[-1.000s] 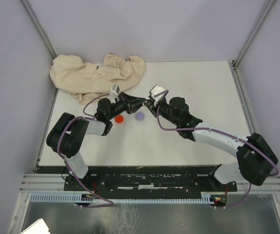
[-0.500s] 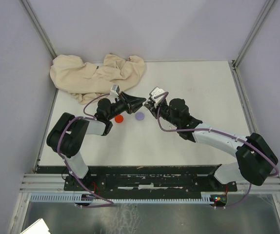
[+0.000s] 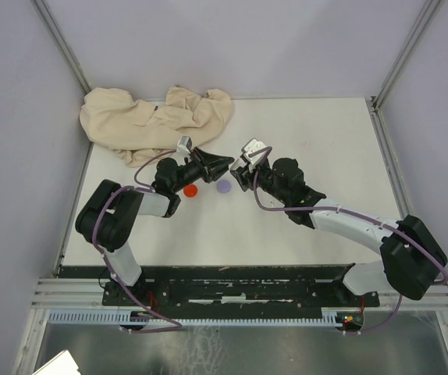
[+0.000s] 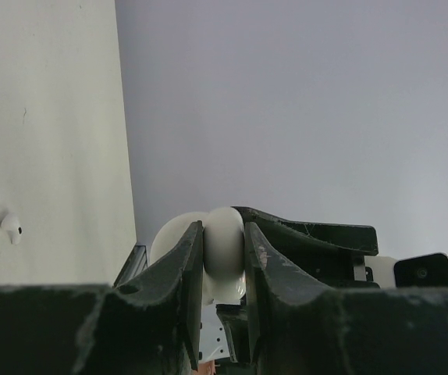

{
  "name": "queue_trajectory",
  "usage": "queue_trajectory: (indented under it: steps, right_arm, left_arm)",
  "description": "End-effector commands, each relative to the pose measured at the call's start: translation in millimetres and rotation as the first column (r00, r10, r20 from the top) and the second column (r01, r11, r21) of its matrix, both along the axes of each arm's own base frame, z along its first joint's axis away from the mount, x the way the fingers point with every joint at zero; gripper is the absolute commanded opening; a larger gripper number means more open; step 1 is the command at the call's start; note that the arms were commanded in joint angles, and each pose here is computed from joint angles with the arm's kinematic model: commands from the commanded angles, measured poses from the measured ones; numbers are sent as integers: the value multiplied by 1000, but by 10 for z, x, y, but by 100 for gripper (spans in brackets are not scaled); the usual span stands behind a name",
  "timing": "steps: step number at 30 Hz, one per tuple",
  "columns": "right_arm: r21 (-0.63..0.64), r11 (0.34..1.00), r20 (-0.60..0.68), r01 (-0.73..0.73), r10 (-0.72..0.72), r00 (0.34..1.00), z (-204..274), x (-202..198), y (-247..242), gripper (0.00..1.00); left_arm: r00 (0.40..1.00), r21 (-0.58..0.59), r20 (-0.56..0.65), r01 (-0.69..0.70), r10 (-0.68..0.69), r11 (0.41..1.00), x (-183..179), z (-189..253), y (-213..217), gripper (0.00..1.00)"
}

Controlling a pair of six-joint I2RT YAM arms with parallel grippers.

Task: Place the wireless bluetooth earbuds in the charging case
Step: Place the earbud in the charging case, then pick up the earbud from the center of the board.

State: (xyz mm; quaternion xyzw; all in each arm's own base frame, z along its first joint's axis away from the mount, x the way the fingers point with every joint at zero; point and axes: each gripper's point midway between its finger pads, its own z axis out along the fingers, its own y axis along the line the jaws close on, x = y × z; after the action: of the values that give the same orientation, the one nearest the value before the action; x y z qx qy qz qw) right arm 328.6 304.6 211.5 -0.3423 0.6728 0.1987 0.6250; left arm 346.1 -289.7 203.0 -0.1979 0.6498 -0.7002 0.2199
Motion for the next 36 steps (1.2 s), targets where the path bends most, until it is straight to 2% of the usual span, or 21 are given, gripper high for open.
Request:
queue_trajectory:
  steps: [1,5,8,9,10,11,15,18,21,23,30,36]
  right_arm:
    - [96,995,48,6,-11,999,368,-42,-18,63]
    - [175,984,73,46,-59,996,652,-32,-120,66]
    - [177,974,30,139,-146,989,744,52,-288,70]
    - [148,967,-19,205,-205,979,719,112,-390,72]
    - [66,954,-106,292,-284,953,559,171,-551,74]
    - [33,939,-155,343,-334,930,628,252,-650,75]
    - [-164,879,-340,448,-477,811,244,373,-1003,76]
    - [-291,859,-443,421,-511,736,-75,395,-1086,76]
    - [-452,825,-505,340,-550,665,-461,358,-1126,77]
    - [-515,809,-541,282,-562,626,-652,307,-1137,77]
    - [-561,812,-643,160,-550,533,-1104,146,-1054,75]
    - [-572,815,-687,98,-541,486,-1358,53,-1015,72]
  left_arm:
    - [998,-52,65,14,-11,999,14,236,-30,3]
    - [998,-38,57,4,-2,999,29,129,-18,3]
    - [999,-29,46,1,0,1000,34,26,-9,3]
    - [999,-26,43,0,1,1000,34,-5,0,3]
    - [999,-22,39,0,1,1000,30,-41,5,3]
    - [999,-19,35,-4,5,1000,33,-71,23,3]
    - [1000,-2,18,-12,12,1000,15,-184,86,3]
    - [1000,6,9,-19,19,1000,4,-224,141,3]
    - [1000,14,10,-21,21,1000,-19,-225,172,3]
    - [1000,22,11,-21,21,1000,-27,-227,181,3]
    - [1000,32,19,-24,24,999,-30,-198,194,3]
    - [1000,35,17,-22,21,999,-32,-205,194,3]
